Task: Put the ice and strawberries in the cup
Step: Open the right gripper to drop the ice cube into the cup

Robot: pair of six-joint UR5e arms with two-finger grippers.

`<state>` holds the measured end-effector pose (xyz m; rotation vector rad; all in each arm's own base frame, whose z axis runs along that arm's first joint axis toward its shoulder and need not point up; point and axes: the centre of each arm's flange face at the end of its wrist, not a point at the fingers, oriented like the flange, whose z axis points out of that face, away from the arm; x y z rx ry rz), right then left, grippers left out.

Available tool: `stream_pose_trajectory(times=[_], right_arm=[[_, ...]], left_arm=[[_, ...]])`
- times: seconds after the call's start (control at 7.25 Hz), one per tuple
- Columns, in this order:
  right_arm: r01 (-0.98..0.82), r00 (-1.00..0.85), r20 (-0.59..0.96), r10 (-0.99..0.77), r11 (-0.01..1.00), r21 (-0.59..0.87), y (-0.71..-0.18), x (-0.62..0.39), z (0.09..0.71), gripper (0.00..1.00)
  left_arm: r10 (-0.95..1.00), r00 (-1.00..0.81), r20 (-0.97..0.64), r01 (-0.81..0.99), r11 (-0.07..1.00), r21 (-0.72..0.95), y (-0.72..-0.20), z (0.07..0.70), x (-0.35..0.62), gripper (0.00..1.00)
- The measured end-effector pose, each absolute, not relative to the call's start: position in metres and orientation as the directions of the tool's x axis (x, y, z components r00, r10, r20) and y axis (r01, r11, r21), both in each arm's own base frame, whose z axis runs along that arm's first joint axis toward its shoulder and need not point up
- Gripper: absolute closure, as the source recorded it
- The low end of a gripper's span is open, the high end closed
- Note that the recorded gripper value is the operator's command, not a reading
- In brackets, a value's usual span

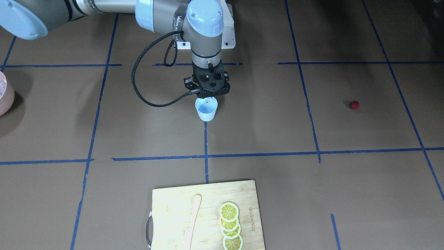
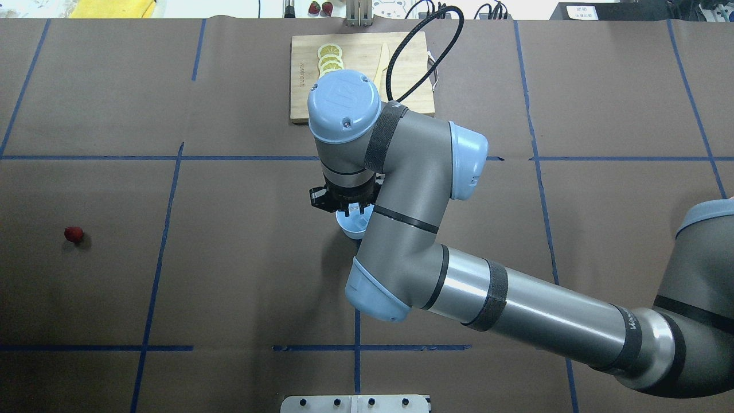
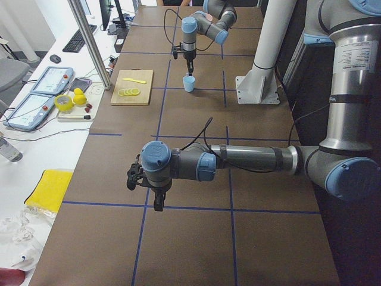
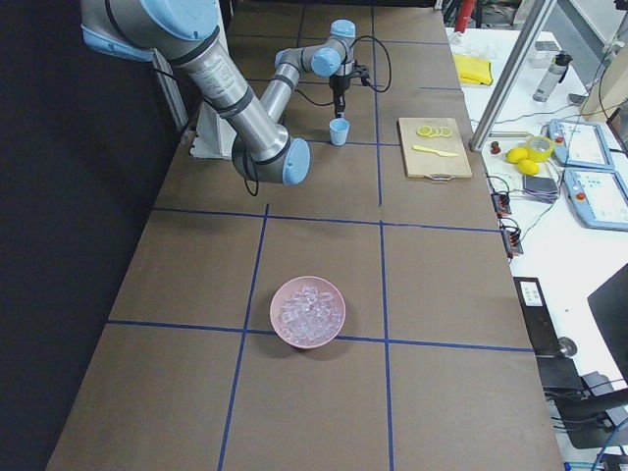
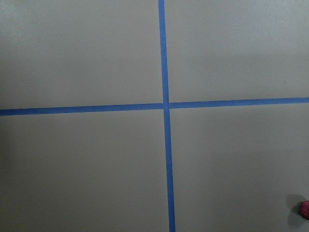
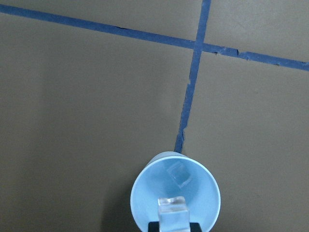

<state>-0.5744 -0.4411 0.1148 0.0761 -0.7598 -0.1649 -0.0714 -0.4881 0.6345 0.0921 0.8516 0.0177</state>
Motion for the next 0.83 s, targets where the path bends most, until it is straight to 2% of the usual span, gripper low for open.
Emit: stream_pose_trajectory(times=[0.14,0.55,0.69,0.83], right_arm=[[0.123,0.714,0.677,-0.177,0.984,0.127,-0.4410,-0.5770,0.1165,0.98],[0.128,0.722,0.669,-0.177,0.984,0.122,-0.4388,-0.5808,0.1248,0.62],[0.129,0.722,0.668,-0.177,0.984,0.122,-0.4381,-0.5815,0.1254,0.48],[0.130,0.722,0.668,-0.178,0.984,0.122,-0.4376,-0.5819,0.1256,0.38]], left_arm=[[0.052,0.659,-0.750,0.021,0.996,0.088,-0.4883,0.6347,-0.0712,0.00],[0.052,0.659,-0.750,0.020,0.996,0.087,-0.4888,0.6347,-0.0708,0.00],[0.052,0.659,-0.750,0.020,0.996,0.087,-0.4888,0.6347,-0.0707,0.00],[0.053,0.660,-0.750,0.020,0.996,0.088,-0.4890,0.6345,-0.0708,0.00]])
